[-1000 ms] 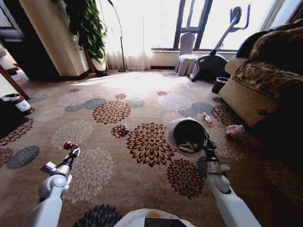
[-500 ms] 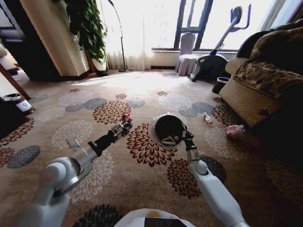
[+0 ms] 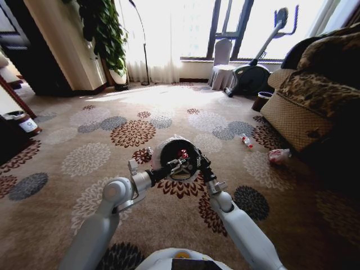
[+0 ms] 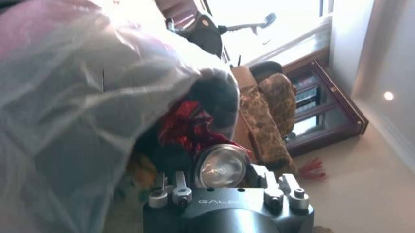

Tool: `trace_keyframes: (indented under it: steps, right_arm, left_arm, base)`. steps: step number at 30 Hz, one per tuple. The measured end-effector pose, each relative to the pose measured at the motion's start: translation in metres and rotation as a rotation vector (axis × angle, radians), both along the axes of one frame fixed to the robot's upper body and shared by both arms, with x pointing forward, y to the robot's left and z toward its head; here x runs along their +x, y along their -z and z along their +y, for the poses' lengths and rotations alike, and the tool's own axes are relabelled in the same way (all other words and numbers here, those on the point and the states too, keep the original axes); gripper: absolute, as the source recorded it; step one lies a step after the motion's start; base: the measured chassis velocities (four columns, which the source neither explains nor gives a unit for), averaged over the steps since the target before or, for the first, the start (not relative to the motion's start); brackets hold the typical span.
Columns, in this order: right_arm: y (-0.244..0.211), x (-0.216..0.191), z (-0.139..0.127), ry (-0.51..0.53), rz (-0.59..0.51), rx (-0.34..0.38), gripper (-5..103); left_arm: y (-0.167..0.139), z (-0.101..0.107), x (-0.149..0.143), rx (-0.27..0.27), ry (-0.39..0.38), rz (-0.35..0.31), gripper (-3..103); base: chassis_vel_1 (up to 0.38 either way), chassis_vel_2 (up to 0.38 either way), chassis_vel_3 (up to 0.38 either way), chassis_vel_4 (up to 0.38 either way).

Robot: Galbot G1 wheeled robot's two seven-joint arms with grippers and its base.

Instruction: Pick up the trash from the ground and place it into the trash bin.

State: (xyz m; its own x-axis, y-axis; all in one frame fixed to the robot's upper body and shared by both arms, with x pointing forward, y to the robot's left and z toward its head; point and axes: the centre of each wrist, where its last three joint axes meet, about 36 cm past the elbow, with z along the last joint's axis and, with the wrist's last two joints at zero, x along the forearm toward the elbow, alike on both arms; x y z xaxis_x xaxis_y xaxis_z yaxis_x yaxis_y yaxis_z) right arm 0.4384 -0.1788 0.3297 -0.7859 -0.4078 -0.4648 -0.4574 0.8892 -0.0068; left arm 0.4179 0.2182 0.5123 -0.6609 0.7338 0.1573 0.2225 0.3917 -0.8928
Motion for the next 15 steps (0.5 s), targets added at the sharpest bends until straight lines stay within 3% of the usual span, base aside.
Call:
trace_keyframes:
  steps: [2, 5, 11, 13, 15]
  right_arm:
    - [0.001, -0.002, -0.001, 0.004, 0.003, 0.0, 0]
    - [0.007, -0.006, -0.009, 0.031, 0.013, -0.003, 0]
    - [0.008, -0.004, -0.014, 0.046, 0.014, -0.004, 0]
    - [0.007, -0.003, -0.017, 0.056, 0.015, -0.007, 0]
    - [0.007, -0.001, -0.023, 0.073, 0.023, -0.025, 0]
  left_arm:
    - [0.001, 0.0, 0.004, 0.006, 0.003, 0.0, 57]
    - [0.004, -0.003, 0.0, 0.02, 0.058, 0.009, 74]
    - [0.009, -0.003, -0.014, 0.017, 0.098, 0.022, 89]
    - [0.001, 0.003, -0.026, 0.018, 0.122, -0.012, 98]
    - [-0.011, 0.013, -0.04, 0.046, 0.135, -0.087, 100]
  base:
    - [0.0, 0.0, 0.0, 0.0]
    - [0.0, 0.0, 0.0, 0.0]
    - [0.0, 0.0, 0.0, 0.0]
    - [0.0, 0.0, 0.0, 0.0]
    - [0.0, 0.0, 0.0, 0.0]
